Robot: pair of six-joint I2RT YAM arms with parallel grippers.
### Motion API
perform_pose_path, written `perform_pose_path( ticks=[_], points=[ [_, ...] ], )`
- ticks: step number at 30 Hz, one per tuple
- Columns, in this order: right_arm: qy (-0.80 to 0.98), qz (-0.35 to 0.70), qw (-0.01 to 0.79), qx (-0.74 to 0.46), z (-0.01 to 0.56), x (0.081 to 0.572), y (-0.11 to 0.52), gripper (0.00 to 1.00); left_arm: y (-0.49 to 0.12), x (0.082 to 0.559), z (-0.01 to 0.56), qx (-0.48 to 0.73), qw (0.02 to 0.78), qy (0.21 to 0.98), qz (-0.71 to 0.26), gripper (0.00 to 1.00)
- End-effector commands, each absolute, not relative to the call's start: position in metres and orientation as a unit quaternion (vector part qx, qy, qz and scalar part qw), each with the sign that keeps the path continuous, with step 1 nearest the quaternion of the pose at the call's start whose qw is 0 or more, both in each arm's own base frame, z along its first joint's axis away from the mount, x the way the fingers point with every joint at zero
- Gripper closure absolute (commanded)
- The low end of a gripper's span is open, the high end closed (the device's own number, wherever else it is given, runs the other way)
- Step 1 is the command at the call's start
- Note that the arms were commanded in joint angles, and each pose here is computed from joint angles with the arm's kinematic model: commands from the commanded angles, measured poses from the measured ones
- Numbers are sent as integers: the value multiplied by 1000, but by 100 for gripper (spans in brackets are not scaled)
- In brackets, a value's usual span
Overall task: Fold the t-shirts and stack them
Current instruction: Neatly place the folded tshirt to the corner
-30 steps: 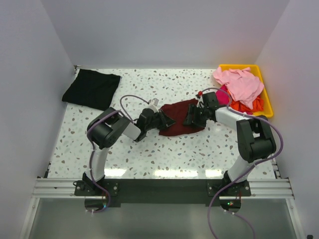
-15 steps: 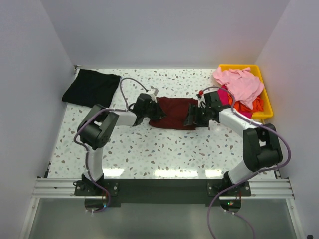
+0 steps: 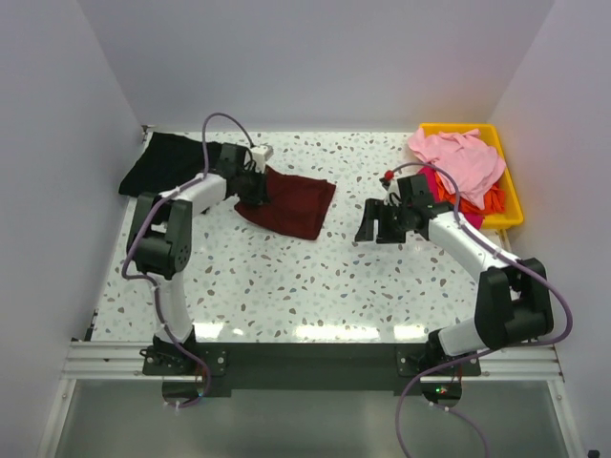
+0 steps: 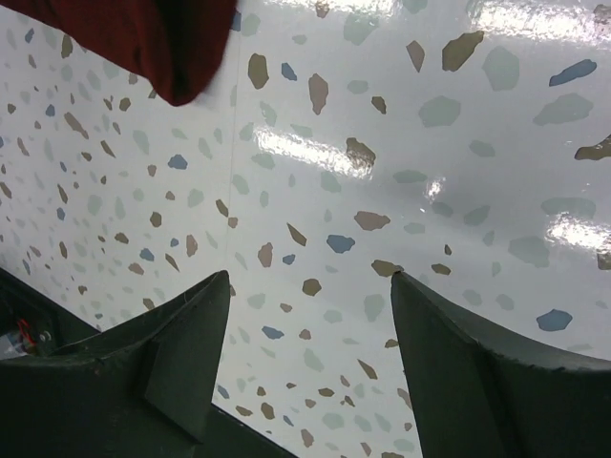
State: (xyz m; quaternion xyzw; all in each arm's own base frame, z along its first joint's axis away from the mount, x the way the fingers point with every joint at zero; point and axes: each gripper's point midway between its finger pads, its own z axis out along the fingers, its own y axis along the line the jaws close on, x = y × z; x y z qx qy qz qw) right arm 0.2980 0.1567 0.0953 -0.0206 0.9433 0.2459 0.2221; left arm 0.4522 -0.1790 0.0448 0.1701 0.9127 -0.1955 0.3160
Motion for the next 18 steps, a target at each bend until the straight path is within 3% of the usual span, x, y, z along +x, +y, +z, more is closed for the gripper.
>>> perform_pose_path(
  ticks=[1,18],
  points=[
    [940,257,222,-43,103,288,159,28,-160,457,91,234,337,892,-192,100],
    [936,289,191,-65,88,281,170,28,-50,505,178,204,384,883,-175,100]
  ],
)
